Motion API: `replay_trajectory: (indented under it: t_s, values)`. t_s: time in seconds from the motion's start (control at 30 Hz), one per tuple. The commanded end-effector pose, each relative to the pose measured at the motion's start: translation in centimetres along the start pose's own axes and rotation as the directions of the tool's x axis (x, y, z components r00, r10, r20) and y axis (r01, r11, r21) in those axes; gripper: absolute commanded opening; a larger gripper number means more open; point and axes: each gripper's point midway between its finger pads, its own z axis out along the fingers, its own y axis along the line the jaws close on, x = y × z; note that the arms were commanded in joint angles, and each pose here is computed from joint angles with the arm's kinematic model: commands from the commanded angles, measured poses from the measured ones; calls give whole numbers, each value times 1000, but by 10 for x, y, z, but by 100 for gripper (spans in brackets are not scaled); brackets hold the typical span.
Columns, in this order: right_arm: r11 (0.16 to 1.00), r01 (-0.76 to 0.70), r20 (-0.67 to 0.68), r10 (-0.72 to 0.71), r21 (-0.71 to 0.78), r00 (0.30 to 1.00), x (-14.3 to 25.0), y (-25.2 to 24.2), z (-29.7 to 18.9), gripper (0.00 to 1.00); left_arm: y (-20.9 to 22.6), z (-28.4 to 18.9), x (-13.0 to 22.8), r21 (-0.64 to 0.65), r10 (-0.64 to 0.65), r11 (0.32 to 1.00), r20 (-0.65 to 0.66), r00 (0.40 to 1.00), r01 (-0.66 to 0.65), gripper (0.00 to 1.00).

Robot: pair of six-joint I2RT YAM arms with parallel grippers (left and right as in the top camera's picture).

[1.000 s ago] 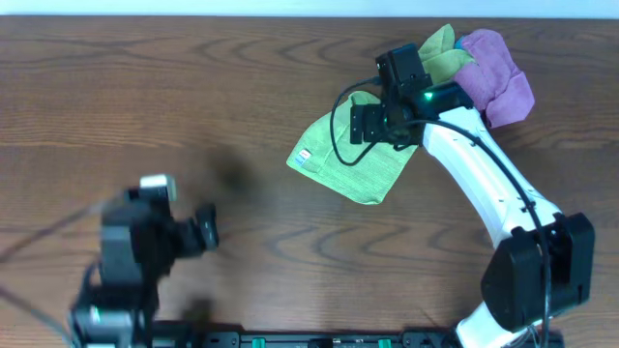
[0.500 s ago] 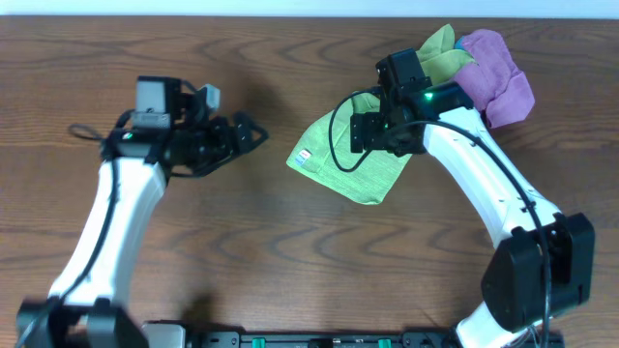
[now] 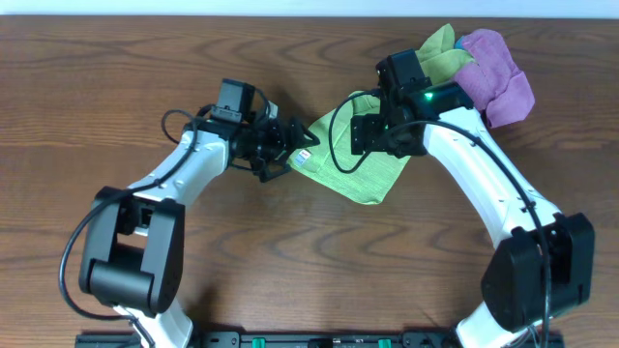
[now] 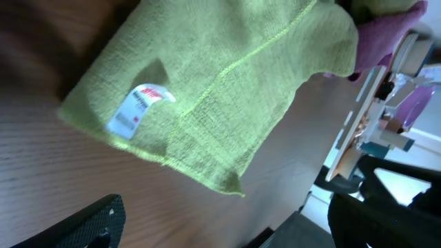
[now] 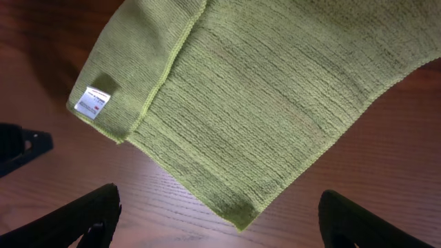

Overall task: Fold the cloth
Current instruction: 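Reach the left gripper to the green cloth's tagged corner and grasp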

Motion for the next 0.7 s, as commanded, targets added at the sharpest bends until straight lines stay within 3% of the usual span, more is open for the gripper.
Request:
replay_trajectory:
  t_s: [0.0,0.67]
  values:
    - [1000,9,-11,-9,1,1000,1,-2,2,92,-5,6,-2,13,-70,997,-5,998,70,95]
    - [1000,9,-19,-9,4,1000,3,-3,2,90,22,26,-2,-123,-126,983,81,989,135,95]
